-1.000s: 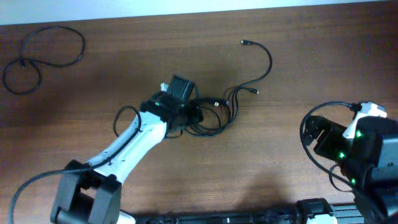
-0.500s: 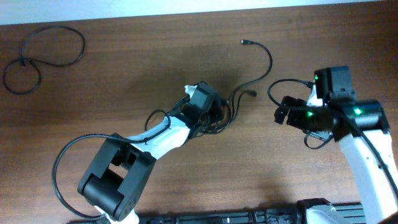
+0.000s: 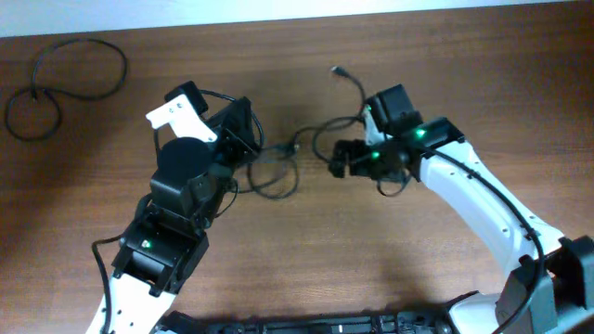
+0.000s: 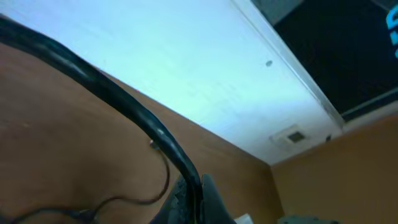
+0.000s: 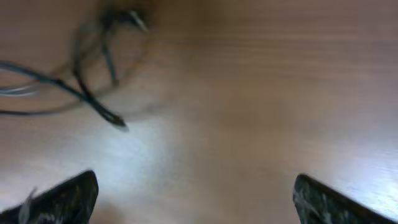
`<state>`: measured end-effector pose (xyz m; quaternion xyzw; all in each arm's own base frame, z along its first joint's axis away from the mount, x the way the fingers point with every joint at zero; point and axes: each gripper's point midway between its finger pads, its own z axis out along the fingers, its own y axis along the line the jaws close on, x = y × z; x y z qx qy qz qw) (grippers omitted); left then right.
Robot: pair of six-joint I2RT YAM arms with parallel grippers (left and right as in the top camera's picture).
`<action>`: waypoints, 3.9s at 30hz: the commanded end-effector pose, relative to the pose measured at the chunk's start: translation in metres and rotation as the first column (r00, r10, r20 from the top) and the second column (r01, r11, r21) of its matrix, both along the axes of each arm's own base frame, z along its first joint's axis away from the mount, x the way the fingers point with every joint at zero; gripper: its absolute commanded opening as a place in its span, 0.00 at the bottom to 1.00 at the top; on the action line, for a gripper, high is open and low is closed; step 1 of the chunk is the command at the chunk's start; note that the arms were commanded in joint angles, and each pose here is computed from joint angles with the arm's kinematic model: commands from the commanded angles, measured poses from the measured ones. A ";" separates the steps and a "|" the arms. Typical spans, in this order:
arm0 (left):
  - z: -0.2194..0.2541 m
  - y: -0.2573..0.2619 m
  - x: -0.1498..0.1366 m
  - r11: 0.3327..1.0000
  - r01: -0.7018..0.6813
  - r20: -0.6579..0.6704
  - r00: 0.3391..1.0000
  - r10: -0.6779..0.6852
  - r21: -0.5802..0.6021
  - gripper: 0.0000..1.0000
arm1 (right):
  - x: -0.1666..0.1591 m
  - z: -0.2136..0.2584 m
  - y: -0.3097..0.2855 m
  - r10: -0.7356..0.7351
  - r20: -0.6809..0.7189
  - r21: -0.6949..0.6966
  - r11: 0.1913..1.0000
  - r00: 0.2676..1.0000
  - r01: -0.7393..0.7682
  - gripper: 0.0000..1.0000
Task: Untangle cables
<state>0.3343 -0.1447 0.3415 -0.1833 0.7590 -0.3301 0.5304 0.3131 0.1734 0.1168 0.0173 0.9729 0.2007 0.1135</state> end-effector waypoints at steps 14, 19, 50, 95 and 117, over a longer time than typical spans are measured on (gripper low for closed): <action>0.045 0.093 0.000 0.913 -0.388 0.197 0.912 0.360 0.126 0.00 | 0.046 -0.088 0.038 0.060 -0.012 0.030 0.998 0.998 -0.060 0.04; 0.058 0.153 -0.014 0.832 -0.538 0.230 0.834 0.502 0.136 0.00 | 0.051 -0.097 -0.104 -0.294 -0.166 -0.092 0.955 0.941 0.282 0.04; -0.020 0.058 -0.035 0.911 0.409 -0.059 0.912 -0.406 0.055 0.00 | 0.046 -0.101 -0.101 -0.279 -0.159 -0.153 0.955 0.947 0.255 0.64; 0.117 0.150 -0.100 0.956 -0.290 0.274 0.924 0.267 0.043 0.00 | 0.049 -0.100 -0.101 -0.279 -0.147 -0.148 0.955 0.949 0.258 0.64; -0.236 0.472 0.011 0.361 -0.856 -0.447 0.176 0.877 0.371 0.00 | 0.052 -0.100 -0.101 -0.285 -0.140 -0.143 0.953 0.948 0.266 0.64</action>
